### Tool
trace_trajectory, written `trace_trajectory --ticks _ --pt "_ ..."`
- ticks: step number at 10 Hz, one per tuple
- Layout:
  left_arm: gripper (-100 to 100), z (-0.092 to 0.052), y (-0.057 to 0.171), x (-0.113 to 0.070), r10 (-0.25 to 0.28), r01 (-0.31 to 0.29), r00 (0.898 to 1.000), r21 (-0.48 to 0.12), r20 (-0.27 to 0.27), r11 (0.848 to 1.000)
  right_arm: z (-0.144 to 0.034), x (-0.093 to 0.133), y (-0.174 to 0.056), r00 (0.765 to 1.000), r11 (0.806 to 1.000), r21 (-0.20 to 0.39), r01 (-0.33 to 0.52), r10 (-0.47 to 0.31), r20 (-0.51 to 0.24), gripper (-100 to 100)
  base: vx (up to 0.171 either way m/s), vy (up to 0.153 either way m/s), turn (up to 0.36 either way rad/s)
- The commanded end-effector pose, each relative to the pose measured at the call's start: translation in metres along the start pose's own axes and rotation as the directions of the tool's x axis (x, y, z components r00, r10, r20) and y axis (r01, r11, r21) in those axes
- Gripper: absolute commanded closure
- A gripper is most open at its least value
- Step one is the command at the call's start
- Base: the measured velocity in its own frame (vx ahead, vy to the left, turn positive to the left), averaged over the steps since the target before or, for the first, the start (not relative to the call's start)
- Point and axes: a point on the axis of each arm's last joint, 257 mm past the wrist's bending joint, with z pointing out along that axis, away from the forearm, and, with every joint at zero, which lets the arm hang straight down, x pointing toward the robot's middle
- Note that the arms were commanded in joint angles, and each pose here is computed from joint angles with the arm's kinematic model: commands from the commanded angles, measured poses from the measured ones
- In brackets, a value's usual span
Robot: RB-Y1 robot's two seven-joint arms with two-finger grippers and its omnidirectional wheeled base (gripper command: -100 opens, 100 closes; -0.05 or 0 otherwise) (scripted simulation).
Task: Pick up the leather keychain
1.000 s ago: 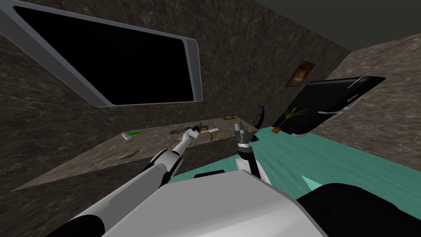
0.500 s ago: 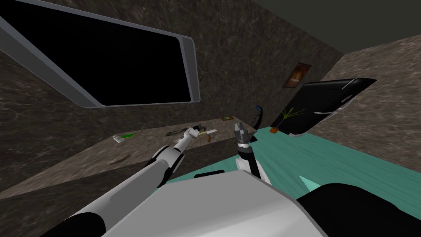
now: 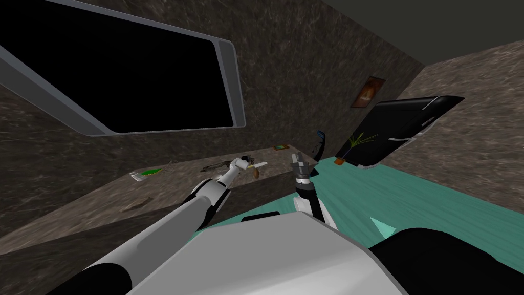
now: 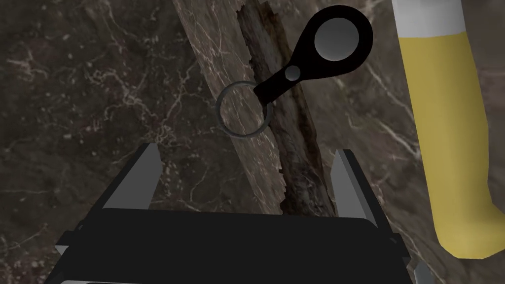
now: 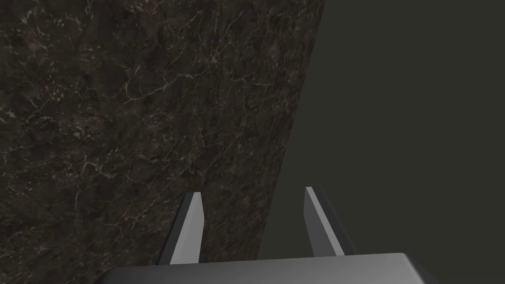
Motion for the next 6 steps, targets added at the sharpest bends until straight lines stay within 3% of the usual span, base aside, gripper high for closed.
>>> trace_trajectory --ticks 1,2,4,5,6 --pt "0 0.000 0.000 0.000 0.000 0.000 1.000 0.000 0.000 1.000 0.000 0.000 0.000 1.000 1.000 0.000 0.000 0.000 0.000 0 0.003 -0.006 0.002" --pt "-100 0.001 0.010 -0.028 -0.025 0.025 0.999 -0.010 0.028 1.000 0.000 0.000 0.000 1.000 1.000 0.000 0.000 0.000 0.000 0 -0.018 -0.016 -0.272" --pt "-100 -0.001 0.032 -0.084 -0.065 0.067 0.994 -0.028 0.086 0.997 0.000 0.000 0.000 1.000 1.000 0.000 0.000 0.000 0.000 0 -0.054 -0.031 -0.437" --pt "-100 -0.001 0.032 -0.086 -0.072 0.074 0.994 -0.026 0.088 0.997 0.000 0.000 0.000 1.000 1.000 0.000 0.000 0.000 0.000 0 -0.044 -0.017 -0.076" --pt "-100 -0.004 0.043 -0.114 -0.094 0.098 0.989 -0.032 0.118 0.995 0.000 0.000 0.000 1.000 1.000 0.000 0.000 0.000 0.000 0 -0.030 -0.027 -0.221"
